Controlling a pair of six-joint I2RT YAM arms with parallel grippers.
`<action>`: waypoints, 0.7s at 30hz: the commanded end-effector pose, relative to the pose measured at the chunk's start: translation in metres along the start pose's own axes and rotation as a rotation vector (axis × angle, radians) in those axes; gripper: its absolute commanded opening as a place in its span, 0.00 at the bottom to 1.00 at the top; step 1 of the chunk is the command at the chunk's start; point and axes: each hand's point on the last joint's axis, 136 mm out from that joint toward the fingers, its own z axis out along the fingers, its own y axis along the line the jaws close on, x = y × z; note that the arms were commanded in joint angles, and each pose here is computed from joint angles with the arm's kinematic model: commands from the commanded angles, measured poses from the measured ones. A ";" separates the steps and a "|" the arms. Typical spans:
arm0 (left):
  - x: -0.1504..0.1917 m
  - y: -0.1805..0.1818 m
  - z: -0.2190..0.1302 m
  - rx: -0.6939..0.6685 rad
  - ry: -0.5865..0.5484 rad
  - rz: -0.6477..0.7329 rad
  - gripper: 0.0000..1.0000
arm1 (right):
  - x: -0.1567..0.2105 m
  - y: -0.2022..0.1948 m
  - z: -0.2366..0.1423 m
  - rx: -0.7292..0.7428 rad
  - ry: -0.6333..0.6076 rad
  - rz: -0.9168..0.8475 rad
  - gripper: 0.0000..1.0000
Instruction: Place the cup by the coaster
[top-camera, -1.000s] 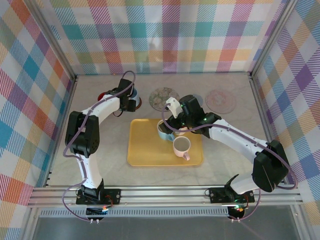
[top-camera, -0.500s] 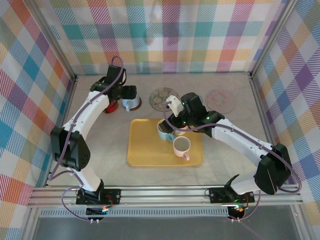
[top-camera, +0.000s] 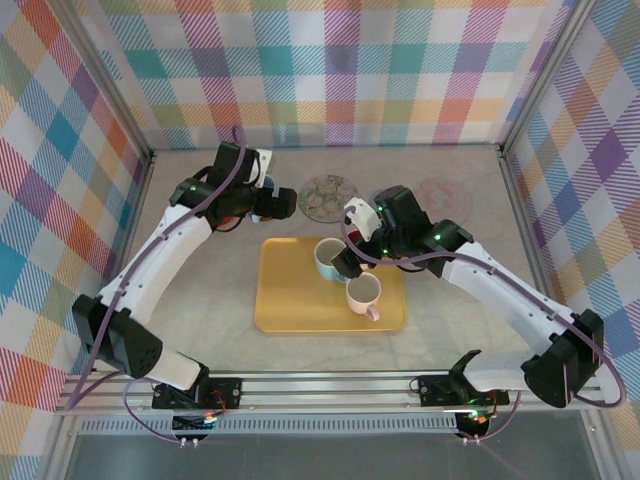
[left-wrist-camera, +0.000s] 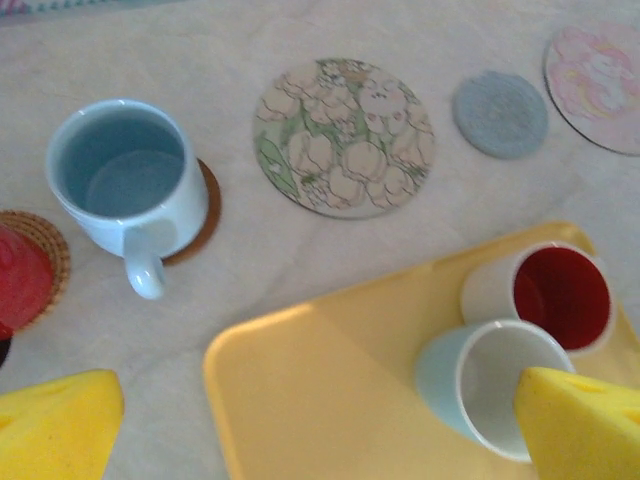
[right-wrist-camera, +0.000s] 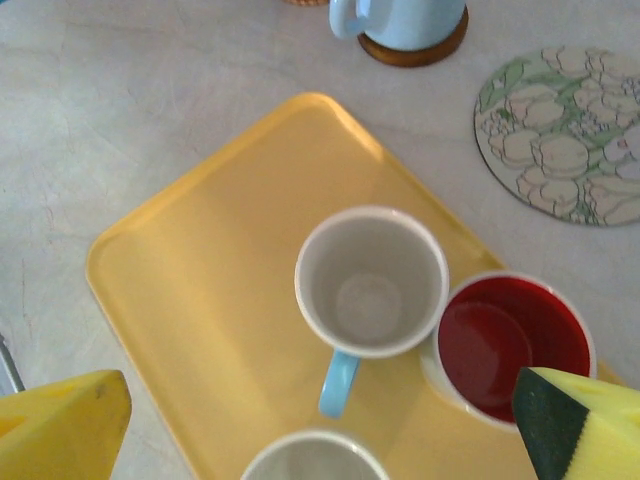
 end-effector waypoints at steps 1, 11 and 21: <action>0.025 -0.012 -0.012 0.067 0.047 -0.040 1.00 | 0.010 0.002 -0.018 -0.006 0.038 0.061 0.99; 0.077 -0.024 -0.009 0.153 0.174 -0.096 0.98 | 0.020 0.018 -0.001 -0.151 0.074 0.293 0.99; 0.116 -0.033 0.024 0.218 0.262 -0.226 0.75 | 0.010 0.009 0.035 -0.207 0.118 0.408 0.98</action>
